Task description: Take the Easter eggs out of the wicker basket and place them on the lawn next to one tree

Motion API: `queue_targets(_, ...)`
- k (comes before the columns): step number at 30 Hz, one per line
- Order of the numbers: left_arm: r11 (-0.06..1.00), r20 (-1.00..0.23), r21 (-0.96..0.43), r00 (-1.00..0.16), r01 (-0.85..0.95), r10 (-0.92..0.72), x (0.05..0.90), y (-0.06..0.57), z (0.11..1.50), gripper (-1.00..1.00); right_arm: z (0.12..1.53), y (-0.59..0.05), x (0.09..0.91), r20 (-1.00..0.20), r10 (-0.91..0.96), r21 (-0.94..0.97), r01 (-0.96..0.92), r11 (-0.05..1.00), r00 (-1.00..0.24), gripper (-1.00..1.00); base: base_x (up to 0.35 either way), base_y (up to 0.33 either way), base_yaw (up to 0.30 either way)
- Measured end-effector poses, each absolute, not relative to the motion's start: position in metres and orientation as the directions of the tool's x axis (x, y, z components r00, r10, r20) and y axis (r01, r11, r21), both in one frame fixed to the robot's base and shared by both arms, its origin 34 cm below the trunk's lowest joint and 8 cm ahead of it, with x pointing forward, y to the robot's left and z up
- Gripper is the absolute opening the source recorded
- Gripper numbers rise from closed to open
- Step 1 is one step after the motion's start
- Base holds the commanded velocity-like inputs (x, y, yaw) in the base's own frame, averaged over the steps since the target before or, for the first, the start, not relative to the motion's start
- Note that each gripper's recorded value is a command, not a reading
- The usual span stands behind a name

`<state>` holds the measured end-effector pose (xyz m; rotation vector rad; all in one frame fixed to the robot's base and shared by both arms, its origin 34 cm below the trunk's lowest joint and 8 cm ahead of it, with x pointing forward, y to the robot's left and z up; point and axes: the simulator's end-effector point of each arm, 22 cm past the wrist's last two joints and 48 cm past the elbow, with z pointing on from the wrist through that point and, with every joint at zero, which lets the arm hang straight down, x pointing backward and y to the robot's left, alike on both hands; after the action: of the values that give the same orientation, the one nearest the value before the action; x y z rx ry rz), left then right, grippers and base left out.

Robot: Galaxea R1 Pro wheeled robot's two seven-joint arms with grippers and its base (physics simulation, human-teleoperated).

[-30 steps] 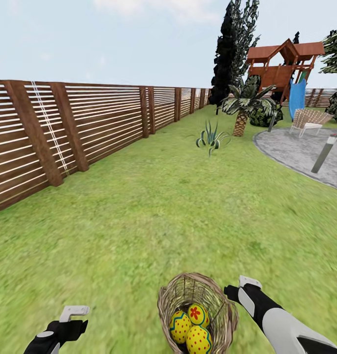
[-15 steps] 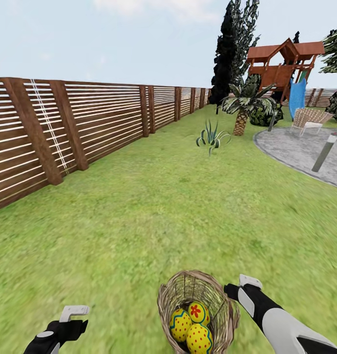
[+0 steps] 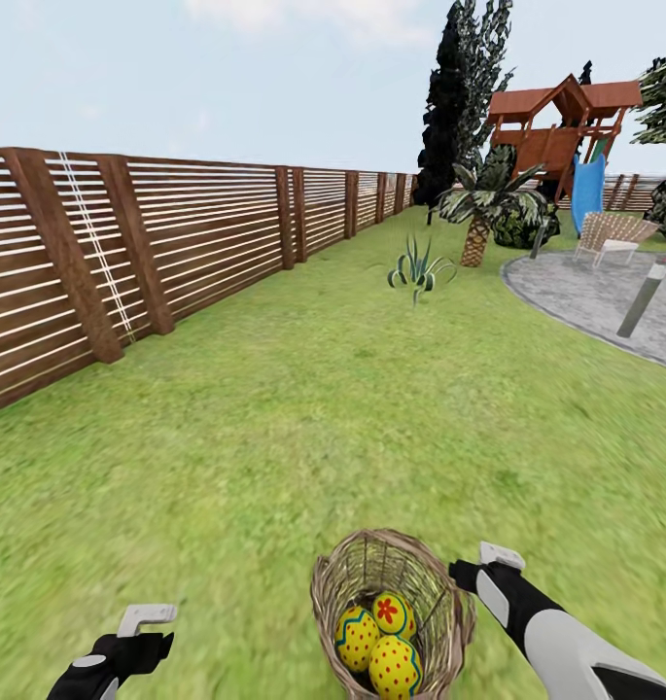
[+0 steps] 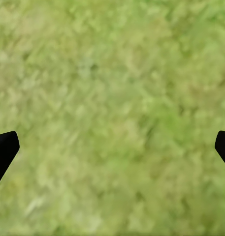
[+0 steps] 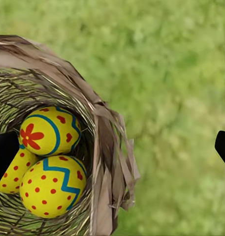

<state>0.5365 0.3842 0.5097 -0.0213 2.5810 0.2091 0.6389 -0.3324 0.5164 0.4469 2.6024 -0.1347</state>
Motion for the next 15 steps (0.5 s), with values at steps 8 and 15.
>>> queue_targets(8,0.988,-0.524,0.145,-0.851,-0.058,0.027,0.535,0.384,0.495,1.00,0.500,-0.336,0.635,-0.482,0.287,-0.019,0.338,0.941,-0.828,1.00,0.000,0.000,0.000)
queue_targets(15,0.988,-0.524,0.145,-0.851,-0.058,0.027,0.533,0.384,0.481,1.00,0.484,-0.334,0.629,-0.472,0.287,-0.020,0.335,0.942,-0.834,1.00,0.000,0.000,0.000)
